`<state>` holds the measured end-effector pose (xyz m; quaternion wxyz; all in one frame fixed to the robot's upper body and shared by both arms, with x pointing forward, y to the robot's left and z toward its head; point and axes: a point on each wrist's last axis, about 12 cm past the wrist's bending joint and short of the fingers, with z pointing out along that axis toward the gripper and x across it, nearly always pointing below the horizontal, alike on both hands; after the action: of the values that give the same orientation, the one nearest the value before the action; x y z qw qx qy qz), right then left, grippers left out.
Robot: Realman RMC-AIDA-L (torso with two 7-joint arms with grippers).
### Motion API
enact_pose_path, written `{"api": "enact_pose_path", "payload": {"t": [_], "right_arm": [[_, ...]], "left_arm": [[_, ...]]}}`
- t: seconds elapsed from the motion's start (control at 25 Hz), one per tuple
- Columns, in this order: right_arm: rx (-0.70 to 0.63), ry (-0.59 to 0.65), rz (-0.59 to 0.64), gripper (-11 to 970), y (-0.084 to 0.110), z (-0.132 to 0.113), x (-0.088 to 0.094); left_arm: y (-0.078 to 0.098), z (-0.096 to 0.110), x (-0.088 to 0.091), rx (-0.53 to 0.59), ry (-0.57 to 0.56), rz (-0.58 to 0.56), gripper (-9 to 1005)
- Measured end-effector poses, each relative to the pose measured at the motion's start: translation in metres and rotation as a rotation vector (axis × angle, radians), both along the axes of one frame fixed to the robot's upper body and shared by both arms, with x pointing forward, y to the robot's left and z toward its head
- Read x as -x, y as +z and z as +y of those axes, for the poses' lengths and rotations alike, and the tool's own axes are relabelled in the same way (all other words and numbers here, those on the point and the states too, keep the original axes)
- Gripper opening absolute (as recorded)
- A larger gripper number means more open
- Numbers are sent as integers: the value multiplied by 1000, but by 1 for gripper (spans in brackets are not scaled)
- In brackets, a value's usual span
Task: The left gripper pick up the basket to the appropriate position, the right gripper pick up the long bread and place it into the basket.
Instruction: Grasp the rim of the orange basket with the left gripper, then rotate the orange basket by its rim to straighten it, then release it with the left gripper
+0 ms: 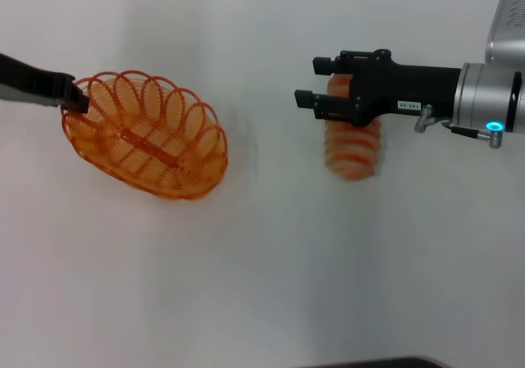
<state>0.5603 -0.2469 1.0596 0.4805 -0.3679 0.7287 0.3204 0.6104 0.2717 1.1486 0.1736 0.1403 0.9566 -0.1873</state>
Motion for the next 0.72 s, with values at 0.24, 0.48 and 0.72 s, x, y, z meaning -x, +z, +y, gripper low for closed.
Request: {"api": "enact_pose_path", "payload": {"t": [0.24,0.48,0.72], "right_arm": [[-1,-28,-7,664,-2,1,-2],[-26,-65,-17,664,-3,3,-5],[-36,-114,-45,664,-5,1,-7]], "left_arm": [[-7,7,18,71,81,48,94],[-19,12,29,189,156,55,93],[-35,25,41,290,262,34,90]]}}
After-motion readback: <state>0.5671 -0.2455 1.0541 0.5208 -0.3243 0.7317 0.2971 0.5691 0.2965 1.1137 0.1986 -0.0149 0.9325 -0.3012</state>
